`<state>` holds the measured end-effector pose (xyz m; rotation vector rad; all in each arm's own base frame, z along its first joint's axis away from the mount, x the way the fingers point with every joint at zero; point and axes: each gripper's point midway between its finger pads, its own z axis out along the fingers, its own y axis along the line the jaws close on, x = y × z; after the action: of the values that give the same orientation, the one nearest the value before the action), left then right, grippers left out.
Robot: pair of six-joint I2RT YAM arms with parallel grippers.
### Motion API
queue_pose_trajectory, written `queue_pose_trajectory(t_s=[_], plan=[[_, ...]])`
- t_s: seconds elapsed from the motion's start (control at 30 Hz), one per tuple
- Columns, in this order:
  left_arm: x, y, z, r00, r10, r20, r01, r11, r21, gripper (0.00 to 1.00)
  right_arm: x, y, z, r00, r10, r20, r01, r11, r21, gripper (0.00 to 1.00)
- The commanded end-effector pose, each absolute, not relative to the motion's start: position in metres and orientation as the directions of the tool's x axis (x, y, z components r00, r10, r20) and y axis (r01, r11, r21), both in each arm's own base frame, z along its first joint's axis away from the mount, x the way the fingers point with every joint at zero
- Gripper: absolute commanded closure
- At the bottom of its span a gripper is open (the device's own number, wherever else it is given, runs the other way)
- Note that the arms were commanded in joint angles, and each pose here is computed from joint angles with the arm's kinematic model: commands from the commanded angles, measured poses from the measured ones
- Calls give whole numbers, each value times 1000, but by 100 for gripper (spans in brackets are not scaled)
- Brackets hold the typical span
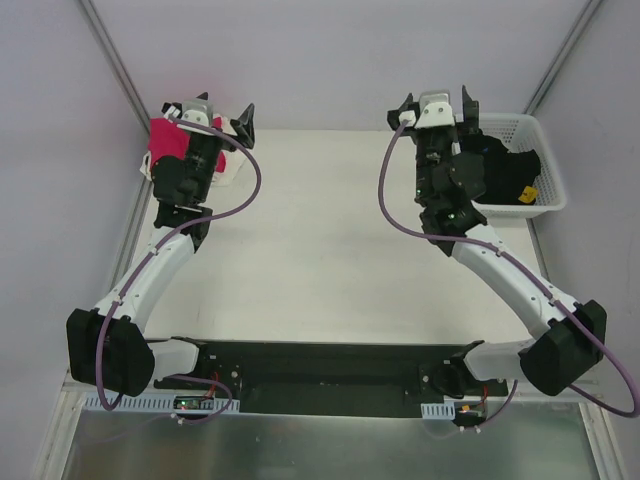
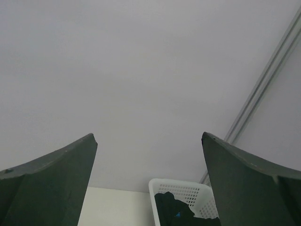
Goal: Fold and stack the t-shirts
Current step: Grab crumpled tshirt from bin with the right arm
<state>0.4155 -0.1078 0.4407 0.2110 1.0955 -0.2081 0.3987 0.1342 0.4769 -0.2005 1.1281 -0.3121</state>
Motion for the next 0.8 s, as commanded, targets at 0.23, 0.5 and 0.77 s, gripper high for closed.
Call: queue_pose_trajectory(t_s=[0.23,0.5,0.77], plan=[[378,-106,509,645,-110,-756,277,956,98,1,339,111,546,715,-355,-603,324,932,-164,4],[319,-120,559,801,-101,-590,311,913,265,1,314,94,594,781,-377,-497,407,912,-52,4],[468,-55,483,199,34,-979,-17,999,31,1,428,57,516,132,-301,-944,292,922,-253,4]])
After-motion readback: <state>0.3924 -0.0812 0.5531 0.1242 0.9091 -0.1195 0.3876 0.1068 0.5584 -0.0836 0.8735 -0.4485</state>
